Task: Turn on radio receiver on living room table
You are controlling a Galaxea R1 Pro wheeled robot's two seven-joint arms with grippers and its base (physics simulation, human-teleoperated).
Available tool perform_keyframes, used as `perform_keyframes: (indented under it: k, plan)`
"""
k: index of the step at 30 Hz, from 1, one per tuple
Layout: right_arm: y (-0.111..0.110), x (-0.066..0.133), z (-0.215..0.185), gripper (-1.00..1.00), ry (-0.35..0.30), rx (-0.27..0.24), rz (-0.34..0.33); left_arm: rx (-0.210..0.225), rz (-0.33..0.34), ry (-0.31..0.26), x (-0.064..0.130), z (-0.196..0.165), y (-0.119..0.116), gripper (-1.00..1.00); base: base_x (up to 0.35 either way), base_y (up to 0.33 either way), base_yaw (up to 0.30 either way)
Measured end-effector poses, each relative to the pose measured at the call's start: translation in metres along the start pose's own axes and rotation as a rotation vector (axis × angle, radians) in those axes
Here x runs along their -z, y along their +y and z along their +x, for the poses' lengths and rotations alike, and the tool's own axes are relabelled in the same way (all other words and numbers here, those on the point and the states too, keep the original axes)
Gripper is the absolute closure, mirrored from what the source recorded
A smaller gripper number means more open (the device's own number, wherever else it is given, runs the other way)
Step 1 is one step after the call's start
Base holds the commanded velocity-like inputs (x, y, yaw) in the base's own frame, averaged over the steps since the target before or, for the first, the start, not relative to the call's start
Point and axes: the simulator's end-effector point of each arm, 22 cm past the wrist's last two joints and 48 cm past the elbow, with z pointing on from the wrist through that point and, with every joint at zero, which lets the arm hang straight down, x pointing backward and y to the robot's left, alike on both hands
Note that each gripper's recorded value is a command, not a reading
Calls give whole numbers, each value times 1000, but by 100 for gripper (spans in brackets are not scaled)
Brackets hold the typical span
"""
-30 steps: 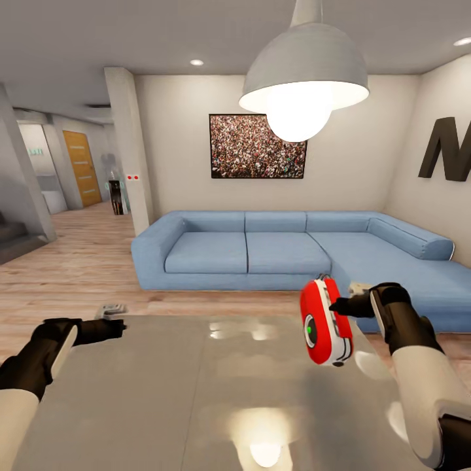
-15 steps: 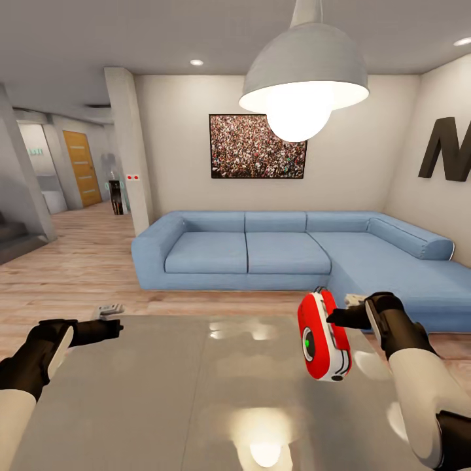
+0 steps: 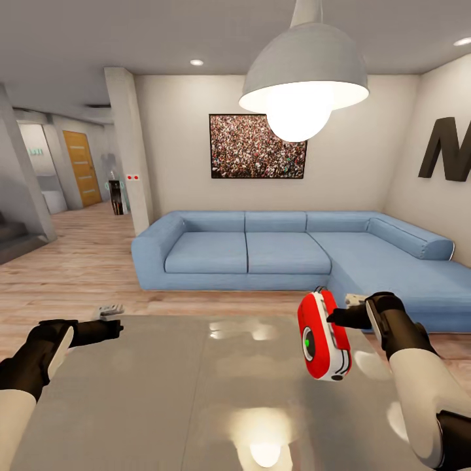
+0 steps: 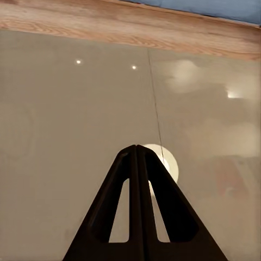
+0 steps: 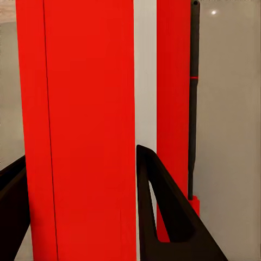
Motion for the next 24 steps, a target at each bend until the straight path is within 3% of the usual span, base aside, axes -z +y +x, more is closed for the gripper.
perform_keyframes:
  k: [14, 24]
  plan:
    - [-2, 0, 0, 100, 1, 2, 8, -2, 0, 1, 0, 0, 0, 100, 0, 0, 0]
    - [-14, -5, 10, 100, 30, -1, 61, 0, 4, 9, -3, 4, -2, 100, 0, 0, 0]
